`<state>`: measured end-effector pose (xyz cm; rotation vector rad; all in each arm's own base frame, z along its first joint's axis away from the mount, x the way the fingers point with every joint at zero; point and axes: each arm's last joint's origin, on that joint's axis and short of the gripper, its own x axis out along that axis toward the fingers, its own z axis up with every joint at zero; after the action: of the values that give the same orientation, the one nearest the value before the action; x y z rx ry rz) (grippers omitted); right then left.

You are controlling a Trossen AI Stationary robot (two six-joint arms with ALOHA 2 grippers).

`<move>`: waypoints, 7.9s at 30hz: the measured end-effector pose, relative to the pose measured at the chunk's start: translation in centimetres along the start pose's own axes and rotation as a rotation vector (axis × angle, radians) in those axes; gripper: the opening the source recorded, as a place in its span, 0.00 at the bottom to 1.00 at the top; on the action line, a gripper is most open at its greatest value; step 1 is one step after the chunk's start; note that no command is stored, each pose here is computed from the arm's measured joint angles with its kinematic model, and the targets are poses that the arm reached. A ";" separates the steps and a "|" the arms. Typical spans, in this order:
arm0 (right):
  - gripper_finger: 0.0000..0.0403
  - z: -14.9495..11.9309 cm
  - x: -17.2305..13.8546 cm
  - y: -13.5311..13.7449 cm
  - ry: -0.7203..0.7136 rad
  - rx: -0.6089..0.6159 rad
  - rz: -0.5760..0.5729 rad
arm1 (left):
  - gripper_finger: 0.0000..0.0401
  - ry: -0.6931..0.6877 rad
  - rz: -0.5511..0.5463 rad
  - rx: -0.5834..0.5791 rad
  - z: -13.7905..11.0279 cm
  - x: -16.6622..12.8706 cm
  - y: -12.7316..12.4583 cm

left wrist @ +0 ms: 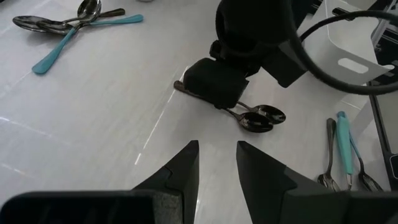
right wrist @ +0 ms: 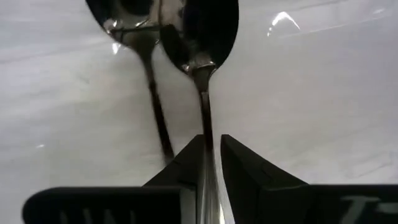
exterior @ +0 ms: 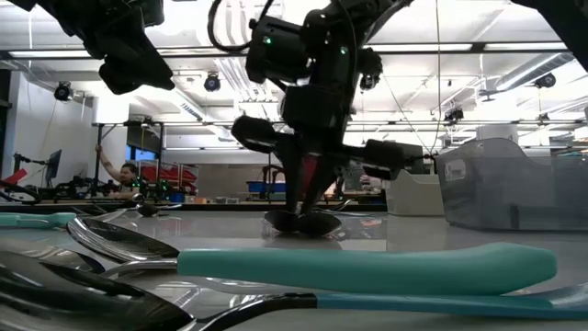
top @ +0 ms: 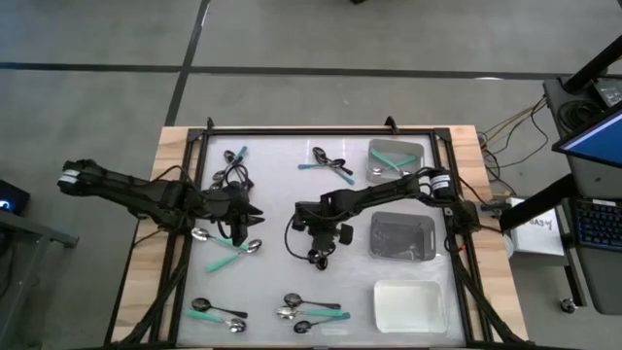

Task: Sort silverware by color (type)
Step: Put the black spoon into the black bin, then put the light blue spoon into the gray bin

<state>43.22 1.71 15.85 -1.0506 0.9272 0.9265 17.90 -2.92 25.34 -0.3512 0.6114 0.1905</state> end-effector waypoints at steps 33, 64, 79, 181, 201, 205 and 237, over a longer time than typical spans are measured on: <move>0.11 0.0 1.5 -0.5 0.009 0.040 0.040 | 0.22 0.001 0.000 0.001 0.0 0.0 0.0; 0.11 0.6 0.3 -1.8 0.014 0.042 0.044 | 0.22 0.011 0.003 0.007 -0.1 0.0 0.1; 0.11 1.2 0.4 -1.7 0.003 -0.042 0.038 | 0.22 0.011 0.002 0.007 -0.1 0.0 0.1; 0.05 -2.4 -13.5 19.1 -0.092 1.540 -0.012 | 0.22 -0.081 -0.061 -0.003 -0.3 0.6 -0.4; 0.24 -1.0 -12.8 16.0 -0.402 1.586 -0.052 | 0.22 -0.081 -0.061 -0.001 -0.3 0.6 -0.4; 0.24 0.4 -11.0 14.7 -0.457 1.525 -0.033 | 0.22 -0.079 -0.060 -0.001 -0.3 0.6 -0.4; 0.13 6.6 -1.4 4.8 -0.163 1.203 0.225 | 0.22 0.011 -0.089 0.016 -1.1 0.6 -0.5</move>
<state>39.42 8.85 17.33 0.1536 1.2143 0.4495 17.95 -3.69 24.31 -0.3631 0.6068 0.0980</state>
